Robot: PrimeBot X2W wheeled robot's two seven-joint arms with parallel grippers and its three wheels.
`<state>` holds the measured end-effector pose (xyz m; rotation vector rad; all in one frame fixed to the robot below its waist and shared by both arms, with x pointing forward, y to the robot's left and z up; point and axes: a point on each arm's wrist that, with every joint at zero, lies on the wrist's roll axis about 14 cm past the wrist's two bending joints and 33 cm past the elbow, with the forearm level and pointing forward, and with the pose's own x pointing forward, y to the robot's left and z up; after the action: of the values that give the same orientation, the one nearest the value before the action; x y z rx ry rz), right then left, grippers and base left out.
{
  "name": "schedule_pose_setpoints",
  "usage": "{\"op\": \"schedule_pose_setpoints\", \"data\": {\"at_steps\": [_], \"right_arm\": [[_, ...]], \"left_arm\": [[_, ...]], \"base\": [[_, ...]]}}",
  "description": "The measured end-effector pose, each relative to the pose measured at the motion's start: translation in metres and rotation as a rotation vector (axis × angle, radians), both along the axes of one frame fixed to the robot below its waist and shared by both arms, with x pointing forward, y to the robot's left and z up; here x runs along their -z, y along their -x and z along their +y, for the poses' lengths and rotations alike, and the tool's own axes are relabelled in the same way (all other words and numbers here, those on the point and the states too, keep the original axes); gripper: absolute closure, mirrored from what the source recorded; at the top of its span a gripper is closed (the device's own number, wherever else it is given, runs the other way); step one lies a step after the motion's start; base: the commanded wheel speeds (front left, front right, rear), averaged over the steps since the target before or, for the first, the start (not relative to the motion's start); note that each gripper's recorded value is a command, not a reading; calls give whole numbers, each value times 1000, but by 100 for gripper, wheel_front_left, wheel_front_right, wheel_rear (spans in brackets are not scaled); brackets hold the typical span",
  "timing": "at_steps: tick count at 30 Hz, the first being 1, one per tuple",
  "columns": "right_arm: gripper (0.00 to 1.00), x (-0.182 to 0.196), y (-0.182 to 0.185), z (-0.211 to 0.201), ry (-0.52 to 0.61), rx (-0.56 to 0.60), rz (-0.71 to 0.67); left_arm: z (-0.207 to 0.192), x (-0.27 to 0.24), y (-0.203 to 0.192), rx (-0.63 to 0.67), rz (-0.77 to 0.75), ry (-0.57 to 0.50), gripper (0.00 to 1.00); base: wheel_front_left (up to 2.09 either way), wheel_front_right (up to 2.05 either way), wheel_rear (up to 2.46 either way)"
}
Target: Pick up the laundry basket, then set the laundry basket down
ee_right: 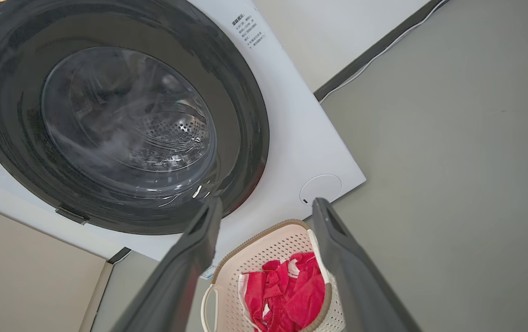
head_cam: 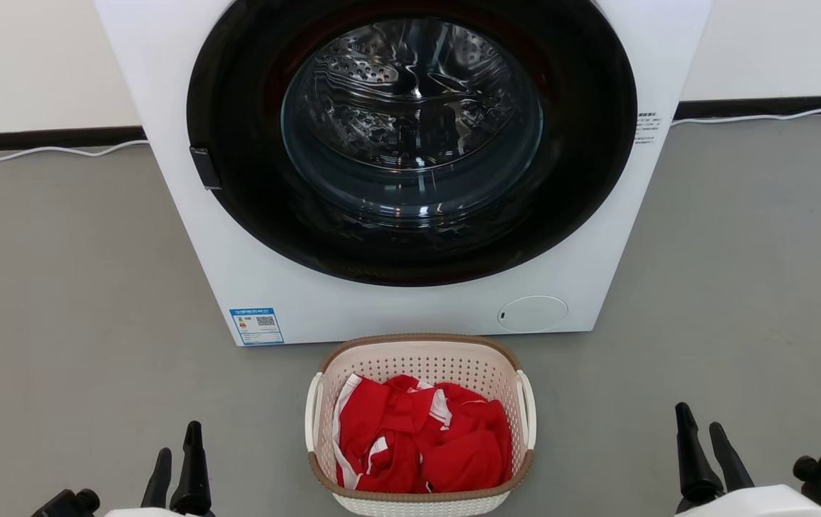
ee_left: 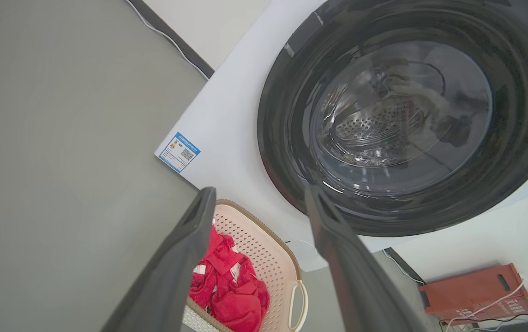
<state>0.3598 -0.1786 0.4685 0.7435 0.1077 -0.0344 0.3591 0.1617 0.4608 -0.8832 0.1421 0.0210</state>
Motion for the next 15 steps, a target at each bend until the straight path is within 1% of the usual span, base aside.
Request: {"op": "schedule_pose_setpoints", "data": {"at_steps": [15], "right_arm": [[0, -8, 1, 7, 214, -50, -42]], "left_arm": [[-7, -8, 4, 55, -52, -227, 0]], "base": [[0, 0, 0]]}}
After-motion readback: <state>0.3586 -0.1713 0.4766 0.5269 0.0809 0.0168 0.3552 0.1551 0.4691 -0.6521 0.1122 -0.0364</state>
